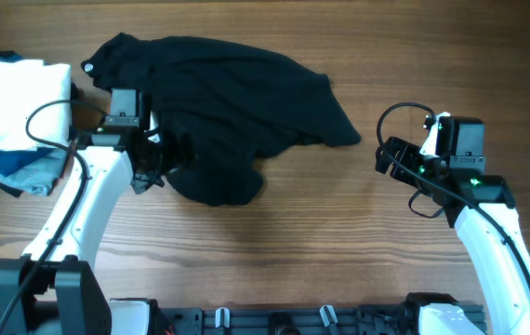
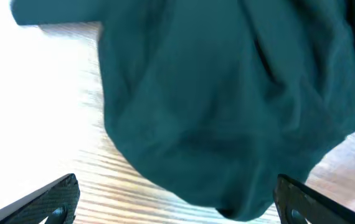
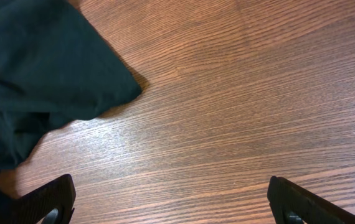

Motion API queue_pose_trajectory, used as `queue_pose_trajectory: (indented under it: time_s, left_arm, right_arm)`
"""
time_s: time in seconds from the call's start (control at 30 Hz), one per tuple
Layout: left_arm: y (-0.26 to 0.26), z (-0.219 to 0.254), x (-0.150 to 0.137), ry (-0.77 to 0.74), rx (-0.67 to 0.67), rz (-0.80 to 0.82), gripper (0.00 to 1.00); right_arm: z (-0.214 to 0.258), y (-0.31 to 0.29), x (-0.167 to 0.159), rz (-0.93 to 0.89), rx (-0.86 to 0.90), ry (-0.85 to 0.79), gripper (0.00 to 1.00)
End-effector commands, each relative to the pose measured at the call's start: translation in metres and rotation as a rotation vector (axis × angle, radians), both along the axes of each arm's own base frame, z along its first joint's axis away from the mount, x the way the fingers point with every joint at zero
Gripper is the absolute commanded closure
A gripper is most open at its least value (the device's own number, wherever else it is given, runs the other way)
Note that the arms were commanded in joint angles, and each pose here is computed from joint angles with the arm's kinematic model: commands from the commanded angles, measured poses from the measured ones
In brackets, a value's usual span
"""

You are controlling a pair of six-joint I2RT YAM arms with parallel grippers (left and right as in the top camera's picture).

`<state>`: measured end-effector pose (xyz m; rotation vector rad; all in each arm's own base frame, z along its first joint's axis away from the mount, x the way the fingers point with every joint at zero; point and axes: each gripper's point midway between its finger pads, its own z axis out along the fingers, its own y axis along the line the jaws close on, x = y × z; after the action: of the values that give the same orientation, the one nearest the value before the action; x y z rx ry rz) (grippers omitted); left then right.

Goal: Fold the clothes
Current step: 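Grasp the shirt's left edge with the left gripper and lift it, then hold the shirt with both grippers and pull the ends apart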

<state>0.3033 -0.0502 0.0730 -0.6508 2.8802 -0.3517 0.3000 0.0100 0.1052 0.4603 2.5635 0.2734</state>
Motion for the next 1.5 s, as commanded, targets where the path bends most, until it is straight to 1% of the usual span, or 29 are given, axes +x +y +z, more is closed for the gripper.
queue_pose_trajectory:
  time_s: [0.0, 0.03, 0.1, 0.13, 0.17, 0.2, 0.23, 0.3, 0.37, 0.43, 0.5, 0.6, 0.63, 0.67, 0.7, 0.77, 0.83, 0.9, 0.93, 0.97, 1.1, 1.17, 1.23, 1.27, 1.3, 1.33, 1.37, 1.47]
  left_arm:
    - [-0.006, -0.032, -0.024, 0.089, -0.020, 0.056, 0.01]
    - [-0.005, -0.038, -0.026, 0.085, -0.017, 0.059, 0.00]
    - [0.004, -0.051, -0.023, 0.048, 0.032, 0.071, 0.02]
    - [0.008, -0.056, -0.020, 0.021, 0.049, 0.076, 0.07]
    - [0.006, -0.058, -0.018, 0.006, 0.040, 0.078, 0.14]
    - [0.006, -0.059, -0.018, 0.005, 0.034, 0.093, 0.25]
    - [0.006, -0.064, -0.020, 0.007, 0.031, 0.111, 0.29]
    - [0.006, -0.070, -0.023, 0.003, 0.029, 0.113, 0.23]
    - [0.006, -0.075, -0.024, -0.007, 0.024, 0.113, 0.21]
    - [0.006, -0.077, -0.025, -0.003, 0.025, 0.113, 0.21]
    - [0.005, -0.081, -0.020, -0.014, 0.022, 0.113, 0.22]
    - [-0.005, -0.095, -0.025, 0.031, 0.008, 0.081, 0.28]
    - [-0.010, -0.099, -0.028, 0.046, 0.007, 0.064, 0.36]
    - [-0.016, -0.101, -0.030, 0.053, 0.004, 0.044, 0.49]
    - [-0.019, -0.101, -0.031, 0.054, 0.005, 0.031, 0.52]
    - [-0.025, -0.101, -0.032, 0.052, 0.006, 0.010, 0.53]
    - [-0.025, -0.101, -0.033, 0.053, 0.006, 0.009, 0.63]
    - [-0.025, -0.101, -0.035, 0.062, 0.008, 0.009, 0.61]
    - [-0.024, -0.102, -0.039, 0.078, 0.011, 0.009, 0.54]
    - [-0.023, -0.102, -0.042, 0.094, 0.014, 0.009, 0.53]
    - [-0.020, -0.105, -0.062, 0.175, 0.029, 0.009, 0.51]
    - [-0.019, -0.105, -0.068, 0.197, 0.032, 0.009, 0.54]
    - [-0.020, -0.104, -0.059, 0.163, 0.027, 0.009, 0.53]
    - [-0.022, -0.104, -0.051, 0.127, 0.020, 0.009, 0.58]
    - [-0.023, -0.103, -0.045, 0.104, 0.016, 0.009, 0.73]
    - [-0.023, -0.102, -0.042, 0.092, 0.018, 0.010, 0.86]
    - [-0.023, -0.102, -0.041, 0.086, 0.017, 0.010, 0.96]
    - [-0.017, -0.090, -0.044, 0.097, 0.026, -0.002, 0.96]
  right_arm:
    - [0.001, -0.004, -0.001, -0.001, -0.022, -0.003, 0.00]
    - [0.001, -0.004, -0.001, -0.001, -0.022, -0.002, 0.00]
    - [0.001, -0.004, -0.001, 0.000, -0.022, -0.002, 0.00]
    - [0.001, -0.004, -0.001, 0.000, -0.022, -0.002, 0.00]
    - [0.001, -0.004, -0.001, 0.000, -0.022, -0.002, 0.00]
    - [0.001, -0.004, -0.001, -0.001, -0.022, -0.002, 0.00]
    - [0.001, -0.004, -0.001, -0.001, -0.022, -0.002, 0.00]
    - [0.001, -0.004, -0.001, -0.001, -0.022, -0.003, 0.00]
    - [0.001, -0.004, -0.001, 0.000, -0.022, -0.003, 0.00]
    - [0.001, -0.004, -0.001, -0.001, -0.022, -0.002, 0.00]
    - [0.001, -0.004, -0.001, -0.001, -0.022, -0.003, 0.00]
    - [0.001, -0.004, -0.001, -0.001, -0.022, -0.002, 0.00]
    - [0.001, -0.004, -0.001, -0.001, -0.022, -0.001, 0.00]
    - [0.001, -0.004, -0.001, 0.000, -0.022, -0.002, 0.00]
    - [0.001, -0.004, -0.001, -0.001, -0.022, -0.003, 0.00]
    - [0.001, -0.004, -0.001, -0.001, -0.022, -0.002, 0.00]
    - [0.001, -0.004, -0.001, -0.001, -0.022, -0.002, 0.00]
    - [0.001, -0.004, -0.001, -0.001, -0.022, -0.002, 0.00]
    - [0.001, -0.004, -0.001, -0.001, -0.022, -0.002, 0.00]
    - [0.001, -0.004, -0.001, -0.001, -0.022, -0.002, 0.00]
    - [0.001, -0.004, -0.001, -0.001, -0.022, -0.002, 0.00]
    - [0.001, -0.004, -0.001, -0.001, -0.022, -0.002, 0.00]
    - [0.001, -0.004, -0.001, -0.001, -0.022, -0.002, 0.00]
    - [0.001, -0.004, -0.001, -0.001, -0.022, -0.002, 0.00]
    - [0.000, -0.004, -0.002, -0.001, -0.022, 0.001, 0.00]
    - [0.000, -0.004, -0.002, -0.001, -0.022, 0.002, 0.00]
    - [0.000, -0.004, -0.002, -0.001, -0.022, 0.002, 0.00]
    - [-0.001, -0.004, -0.004, 0.001, -0.023, 0.012, 0.00]
